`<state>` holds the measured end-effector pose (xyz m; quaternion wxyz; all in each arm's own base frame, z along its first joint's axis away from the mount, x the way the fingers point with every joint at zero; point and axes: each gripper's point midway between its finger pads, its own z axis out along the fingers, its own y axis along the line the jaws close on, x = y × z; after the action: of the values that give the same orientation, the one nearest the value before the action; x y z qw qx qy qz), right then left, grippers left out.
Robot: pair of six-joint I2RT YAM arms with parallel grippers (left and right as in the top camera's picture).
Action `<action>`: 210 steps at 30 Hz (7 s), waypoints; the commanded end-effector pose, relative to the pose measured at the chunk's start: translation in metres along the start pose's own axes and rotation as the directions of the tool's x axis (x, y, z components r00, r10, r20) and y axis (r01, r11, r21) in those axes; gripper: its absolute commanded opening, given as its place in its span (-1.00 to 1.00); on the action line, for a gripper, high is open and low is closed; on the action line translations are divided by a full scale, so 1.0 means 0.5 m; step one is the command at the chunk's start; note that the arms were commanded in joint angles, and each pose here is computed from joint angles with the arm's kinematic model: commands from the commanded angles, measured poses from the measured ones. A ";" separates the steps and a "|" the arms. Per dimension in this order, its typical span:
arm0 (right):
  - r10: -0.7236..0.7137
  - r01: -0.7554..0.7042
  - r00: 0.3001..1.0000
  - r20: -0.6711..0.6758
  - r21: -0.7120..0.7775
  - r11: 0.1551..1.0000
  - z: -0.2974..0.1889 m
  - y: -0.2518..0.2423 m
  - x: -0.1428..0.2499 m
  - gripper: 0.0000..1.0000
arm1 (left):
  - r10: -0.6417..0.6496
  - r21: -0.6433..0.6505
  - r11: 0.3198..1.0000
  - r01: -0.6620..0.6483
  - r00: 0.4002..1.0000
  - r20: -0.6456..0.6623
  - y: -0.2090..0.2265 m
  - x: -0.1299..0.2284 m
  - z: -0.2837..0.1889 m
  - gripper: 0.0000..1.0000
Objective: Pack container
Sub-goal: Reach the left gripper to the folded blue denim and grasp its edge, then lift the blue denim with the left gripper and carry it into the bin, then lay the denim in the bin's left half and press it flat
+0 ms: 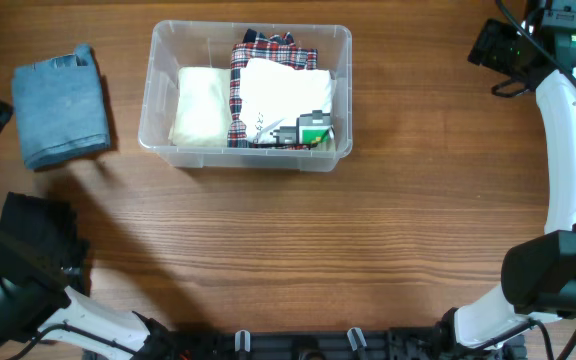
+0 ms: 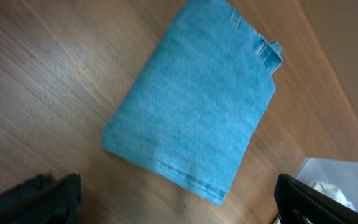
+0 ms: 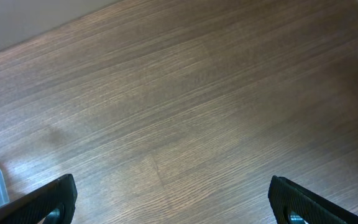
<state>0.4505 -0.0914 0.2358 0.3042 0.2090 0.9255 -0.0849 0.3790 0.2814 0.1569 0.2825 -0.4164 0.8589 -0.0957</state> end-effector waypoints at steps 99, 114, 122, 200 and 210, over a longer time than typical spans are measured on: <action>0.007 -0.007 1.000 0.008 0.012 1.000 -0.005 -0.005 -0.002 0.99 | 0.560 0.890 -0.177 -0.419 0.701 0.441 -0.675 0.229 -0.390 -0.92; 0.007 -0.007 1.000 0.009 0.011 1.000 -0.005 -0.005 -0.002 1.00 | 0.637 0.920 -0.260 -0.292 0.664 0.391 -0.740 0.365 -0.384 -0.93; 0.007 -0.007 1.000 0.009 0.012 1.000 -0.005 -0.005 -0.002 0.99 | 0.624 0.898 -0.023 -0.439 0.696 0.356 -0.690 0.348 -0.246 -0.92; 0.007 -0.007 1.000 0.009 0.012 1.000 -0.005 -0.005 -0.002 0.99 | 0.696 0.086 0.707 -0.702 0.712 0.092 -0.593 0.354 -0.039 -0.80; 0.007 -0.007 1.000 0.009 0.012 1.000 -0.005 -0.005 -0.002 1.00 | 0.669 -0.004 0.742 -0.670 0.741 -0.049 -0.533 0.376 0.116 -0.82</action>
<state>0.4505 -0.0914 0.2355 0.3040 0.2090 0.9256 -0.0849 0.4875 -0.0407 0.1488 0.2751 -0.0600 0.9595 -0.0121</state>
